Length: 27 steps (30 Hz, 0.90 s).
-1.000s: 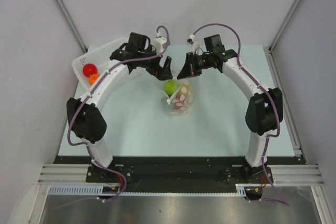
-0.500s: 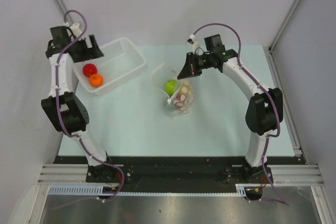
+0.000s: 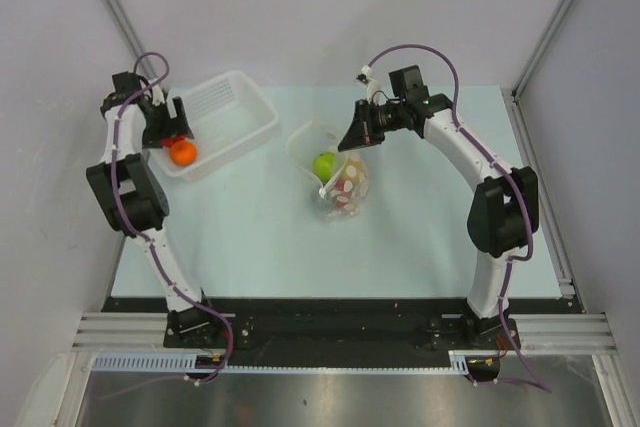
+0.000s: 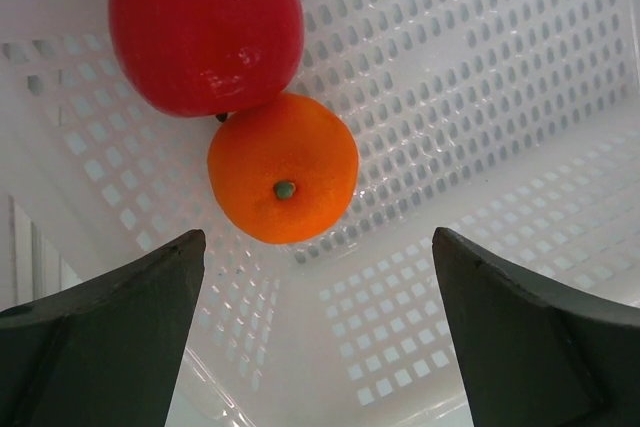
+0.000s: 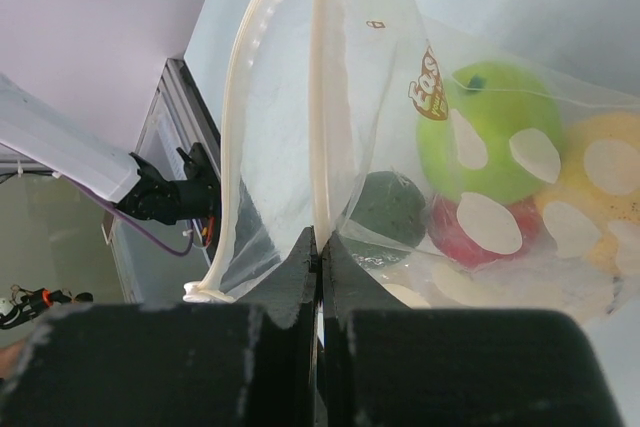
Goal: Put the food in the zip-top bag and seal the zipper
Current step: Pick up the fake fruit from the bin.
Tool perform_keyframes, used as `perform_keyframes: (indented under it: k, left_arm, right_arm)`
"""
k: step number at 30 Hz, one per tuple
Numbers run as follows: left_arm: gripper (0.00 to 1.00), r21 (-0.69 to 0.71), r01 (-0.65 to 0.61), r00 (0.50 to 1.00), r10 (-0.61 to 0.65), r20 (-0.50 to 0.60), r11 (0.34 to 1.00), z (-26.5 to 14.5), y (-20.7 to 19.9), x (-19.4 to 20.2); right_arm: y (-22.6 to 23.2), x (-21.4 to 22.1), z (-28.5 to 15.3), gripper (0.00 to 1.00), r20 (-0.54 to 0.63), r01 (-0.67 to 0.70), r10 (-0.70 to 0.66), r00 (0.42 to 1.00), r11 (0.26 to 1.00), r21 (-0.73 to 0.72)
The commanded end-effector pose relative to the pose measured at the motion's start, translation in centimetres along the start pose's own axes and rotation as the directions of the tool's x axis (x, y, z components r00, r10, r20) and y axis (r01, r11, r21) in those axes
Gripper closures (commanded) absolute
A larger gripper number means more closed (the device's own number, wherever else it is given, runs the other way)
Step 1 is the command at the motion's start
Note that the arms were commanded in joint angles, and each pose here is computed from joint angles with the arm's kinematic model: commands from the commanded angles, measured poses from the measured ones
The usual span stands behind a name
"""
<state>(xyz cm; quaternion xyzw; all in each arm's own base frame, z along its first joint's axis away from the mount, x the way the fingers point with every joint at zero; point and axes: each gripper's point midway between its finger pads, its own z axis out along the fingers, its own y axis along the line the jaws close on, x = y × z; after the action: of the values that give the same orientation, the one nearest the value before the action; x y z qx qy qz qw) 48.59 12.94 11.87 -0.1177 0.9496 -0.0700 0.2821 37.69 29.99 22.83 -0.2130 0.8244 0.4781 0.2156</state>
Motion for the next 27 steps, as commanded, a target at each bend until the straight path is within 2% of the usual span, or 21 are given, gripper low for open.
perform_keyframes:
  k: [1,8,15,19,24,27]
  left_arm:
    - [0.02,-0.117,-0.037,0.999,0.041,0.025,0.992,1.7,0.8,-0.7]
    - [0.01,-0.192,-0.066,0.997,0.059,-0.041,0.979,5.0,0.1,0.7]
    - [0.01,-0.234,-0.119,0.993,0.111,-0.048,0.965,6.9,-1.5,0.6]
    - [0.05,-0.213,-0.143,0.990,0.141,-0.026,0.966,7.5,-3.1,0.0]
    - [0.17,-0.174,-0.150,0.988,0.156,0.017,0.973,6.4,-4.5,-1.5]
    - [0.19,-0.110,-0.164,0.980,0.175,0.091,0.980,3.4,-6.5,-3.5]
  right_arm:
    - [0.0,-1.7,-0.3,1.00,0.036,0.033,-0.034,0.999,0.999,0.006]
    - [-0.2,-2.1,-0.2,1.00,0.040,0.028,-0.029,0.999,1.000,0.010]
    - [-0.4,-2.2,0.1,1.00,0.041,0.019,-0.019,0.999,1.000,0.002]
    - [-0.2,-2.3,0.2,1.00,0.043,0.021,-0.021,0.999,1.000,-0.006]
    - [0.0,-2.3,0.0,1.00,0.046,0.028,-0.028,0.999,1.000,-0.004]
    - [0.1,-2.4,-0.1,1.00,0.049,0.034,-0.034,0.998,0.999,-0.003]
